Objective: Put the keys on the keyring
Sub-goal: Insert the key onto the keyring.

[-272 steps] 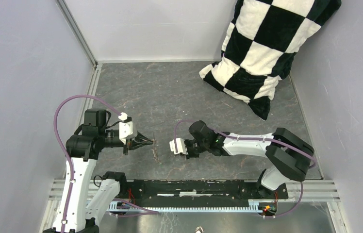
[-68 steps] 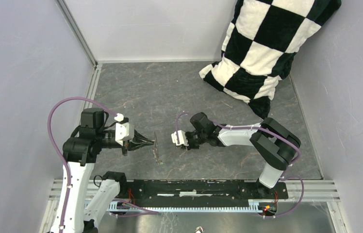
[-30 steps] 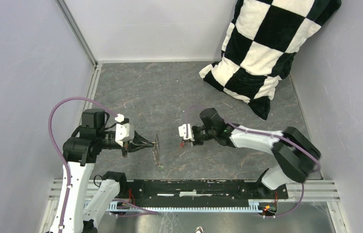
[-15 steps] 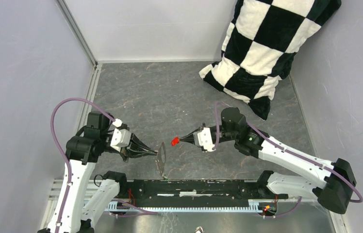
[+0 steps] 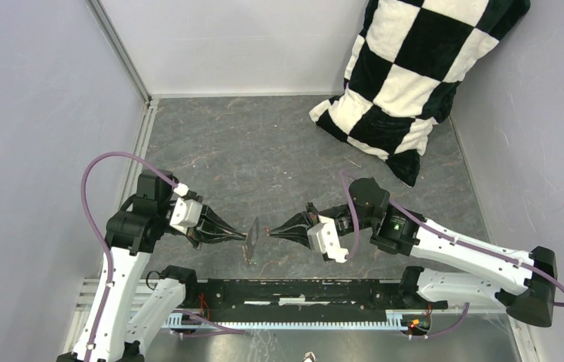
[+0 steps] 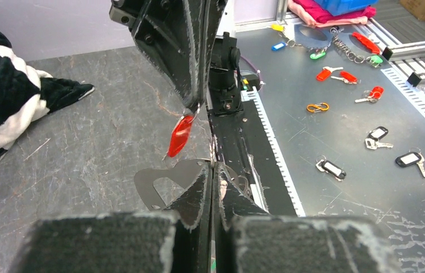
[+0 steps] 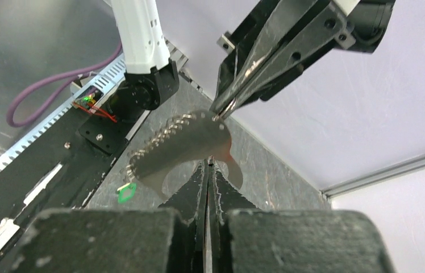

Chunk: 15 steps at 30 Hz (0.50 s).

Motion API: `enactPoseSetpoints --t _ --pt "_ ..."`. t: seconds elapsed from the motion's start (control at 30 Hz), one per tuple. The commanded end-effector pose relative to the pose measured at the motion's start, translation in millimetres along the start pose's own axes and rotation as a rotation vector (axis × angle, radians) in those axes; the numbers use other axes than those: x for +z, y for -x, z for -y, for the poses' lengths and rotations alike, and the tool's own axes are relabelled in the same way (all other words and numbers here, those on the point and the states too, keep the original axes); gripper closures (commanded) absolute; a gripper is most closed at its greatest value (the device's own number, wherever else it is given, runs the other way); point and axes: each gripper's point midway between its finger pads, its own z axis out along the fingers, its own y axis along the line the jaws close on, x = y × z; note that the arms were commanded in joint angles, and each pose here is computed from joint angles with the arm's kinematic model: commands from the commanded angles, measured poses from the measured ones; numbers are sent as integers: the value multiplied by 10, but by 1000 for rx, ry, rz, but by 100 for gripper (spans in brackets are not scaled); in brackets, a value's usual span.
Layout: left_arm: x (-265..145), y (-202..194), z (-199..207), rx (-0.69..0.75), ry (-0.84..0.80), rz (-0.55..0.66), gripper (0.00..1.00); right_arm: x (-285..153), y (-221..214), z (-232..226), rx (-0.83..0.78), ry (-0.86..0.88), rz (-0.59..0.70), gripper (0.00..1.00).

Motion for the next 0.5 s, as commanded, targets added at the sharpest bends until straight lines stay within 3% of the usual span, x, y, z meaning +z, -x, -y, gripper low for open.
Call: enactPoseSetpoints --t 0.0,0.47 --pt "27 104 73 31 -47 46 98 41 311 224 -76 -50 44 100" --pt "64 100 124 157 -68 21 98 262 337 179 -101 39 21 99"
